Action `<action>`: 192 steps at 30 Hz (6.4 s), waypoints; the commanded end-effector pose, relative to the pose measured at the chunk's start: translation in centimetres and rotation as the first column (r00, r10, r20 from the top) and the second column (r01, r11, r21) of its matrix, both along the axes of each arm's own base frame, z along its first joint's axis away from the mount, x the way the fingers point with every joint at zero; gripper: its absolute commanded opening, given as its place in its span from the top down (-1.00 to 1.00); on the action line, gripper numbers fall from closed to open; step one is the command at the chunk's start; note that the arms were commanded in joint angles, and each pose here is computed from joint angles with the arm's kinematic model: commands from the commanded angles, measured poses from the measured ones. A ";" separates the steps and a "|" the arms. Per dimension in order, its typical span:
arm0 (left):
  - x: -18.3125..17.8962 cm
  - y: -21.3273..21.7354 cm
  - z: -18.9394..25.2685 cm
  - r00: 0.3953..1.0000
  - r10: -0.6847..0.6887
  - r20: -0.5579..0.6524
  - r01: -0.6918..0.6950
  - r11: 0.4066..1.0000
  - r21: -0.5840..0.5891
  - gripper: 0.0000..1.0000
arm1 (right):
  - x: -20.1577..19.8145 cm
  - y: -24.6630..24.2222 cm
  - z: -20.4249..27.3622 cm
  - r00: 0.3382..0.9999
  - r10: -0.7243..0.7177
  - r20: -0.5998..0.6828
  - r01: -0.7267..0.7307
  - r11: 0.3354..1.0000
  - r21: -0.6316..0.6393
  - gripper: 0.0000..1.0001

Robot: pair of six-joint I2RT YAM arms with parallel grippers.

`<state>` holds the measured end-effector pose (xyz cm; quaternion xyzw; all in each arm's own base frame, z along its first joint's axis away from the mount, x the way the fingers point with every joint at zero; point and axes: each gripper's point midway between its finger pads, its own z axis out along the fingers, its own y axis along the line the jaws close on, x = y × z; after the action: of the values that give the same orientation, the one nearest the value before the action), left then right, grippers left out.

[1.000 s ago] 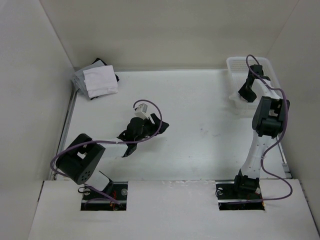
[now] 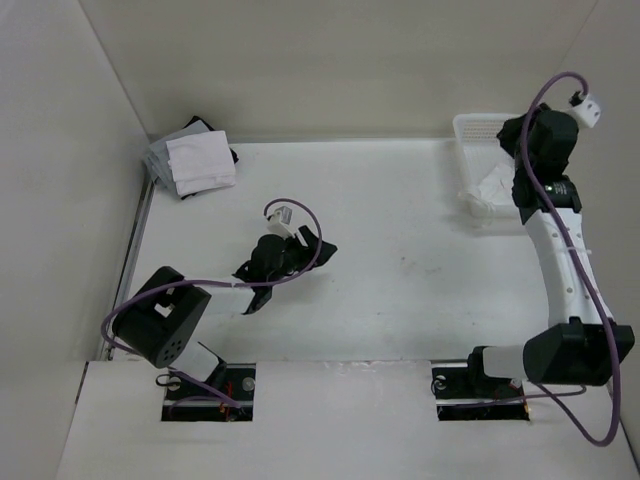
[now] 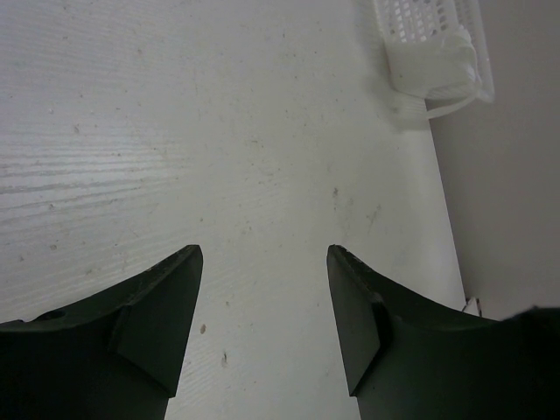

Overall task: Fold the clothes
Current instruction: Grab the tank top from the pile, then move the tank top to the center of the board, then flatten the tank top out

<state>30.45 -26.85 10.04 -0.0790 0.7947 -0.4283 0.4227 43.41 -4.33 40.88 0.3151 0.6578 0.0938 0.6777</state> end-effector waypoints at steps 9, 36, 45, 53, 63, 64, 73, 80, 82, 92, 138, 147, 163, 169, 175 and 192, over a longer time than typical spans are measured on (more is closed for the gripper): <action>0.1 -2.4 1.0 0.998 -0.053 0.032 0.054 0.998 -0.038 -0.14 | -0.2 0.3 -19.0 0.892 0.059 -0.448 -0.036 0.998 0.060 0.00; -0.1 -2.5 0.0 0.998 -0.063 0.012 0.063 0.997 -0.046 -0.15 | 4.2 -0.6 -24.1 0.800 -0.005 -0.600 -0.011 1.000 -0.023 -0.03; 0.1 -2.8 -0.5 0.998 -0.068 -0.003 0.068 0.996 -0.050 -0.15 | 3.4 -0.9 -25.3 0.762 -0.077 -0.643 -0.004 0.992 -0.124 0.34; 0.1 -2.8 -0.4 0.998 -0.070 -0.004 0.069 0.996 -0.056 -0.14 | 3.9 -1.1 -24.9 0.752 -0.089 -0.653 -0.010 0.989 -0.146 0.03; 0.2 -2.5 -0.3 0.998 -0.062 -0.001 0.062 0.996 -0.058 -0.14 | 4.3 -1.2 -25.1 0.741 -0.099 -0.664 -0.014 0.987 -0.163 0.77; 0.2 -2.5 -0.4 0.998 -0.062 -0.003 0.062 0.996 -0.057 -0.14 | 4.3 -1.4 -24.3 0.752 -0.110 -0.649 0.000 0.986 -0.166 0.85; 0.3 -2.6 -0.3 0.998 -0.062 -0.003 0.061 0.996 -0.059 -0.14 | 3.2 -1.6 -15.7 0.903 -0.117 -0.414 0.074 0.990 -0.119 0.98; 0.5 -2.2 0.9 0.999 -0.044 0.025 0.045 0.996 -0.073 -0.14 | -1.4 1.4 -1.1 0.998 -0.062 -0.020 0.059 0.989 -0.132 1.00; 0.4 -2.1 1.5 0.999 -0.033 0.039 0.036 0.996 -0.079 -0.13 | -3.7 3.7 3.3 0.996 -0.002 0.089 0.015 0.989 -0.146 1.00; 1.3 4.5 9.5 0.955 0.224 0.194 -0.204 0.972 -0.119 -0.13 | -18.0 20.4 17.0 0.739 0.557 0.378 -0.504 0.830 -0.238 0.94; 0.9 9.0 -5.6 0.945 0.296 -0.140 -0.256 0.935 0.246 0.46 | -14.3 30.5 -38.6 0.487 0.622 -0.613 -0.661 0.721 0.207 0.45; 2.6 7.9 -3.9 0.946 0.300 -0.121 -0.275 0.943 0.187 0.82 | -15.4 32.4 -37.8 0.403 0.766 -0.501 -0.683 0.616 0.392 0.61; 12.1 8.9 1.5 0.893 0.449 0.041 -0.449 0.881 0.149 0.75 | -16.6 23.3 -35.3 0.603 0.637 -0.480 -0.543 0.769 0.338 0.98; 13.3 10.2 2.5 0.878 0.473 0.073 -0.478 0.862 0.166 0.08 | -17.5 19.7 -35.6 0.655 0.555 -0.513 -0.453 0.832 0.321 0.98; 6.7 11.0 0.1 0.898 0.438 0.024 -0.429 0.865 0.260 0.14 | -17.5 18.8 -35.1 0.670 0.548 -0.501 -0.445 0.836 0.320 0.96; -8.8 13.1 -7.2 0.892 0.364 -0.268 -0.190 0.840 0.508 0.27 | -17.2 19.5 -33.5 0.690 0.581 -0.431 -0.492 0.814 0.308 0.96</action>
<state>23.12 -14.07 3.71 -0.1613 0.9081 -0.1365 0.3615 25.89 14.87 6.45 0.1840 0.8753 0.2444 0.3746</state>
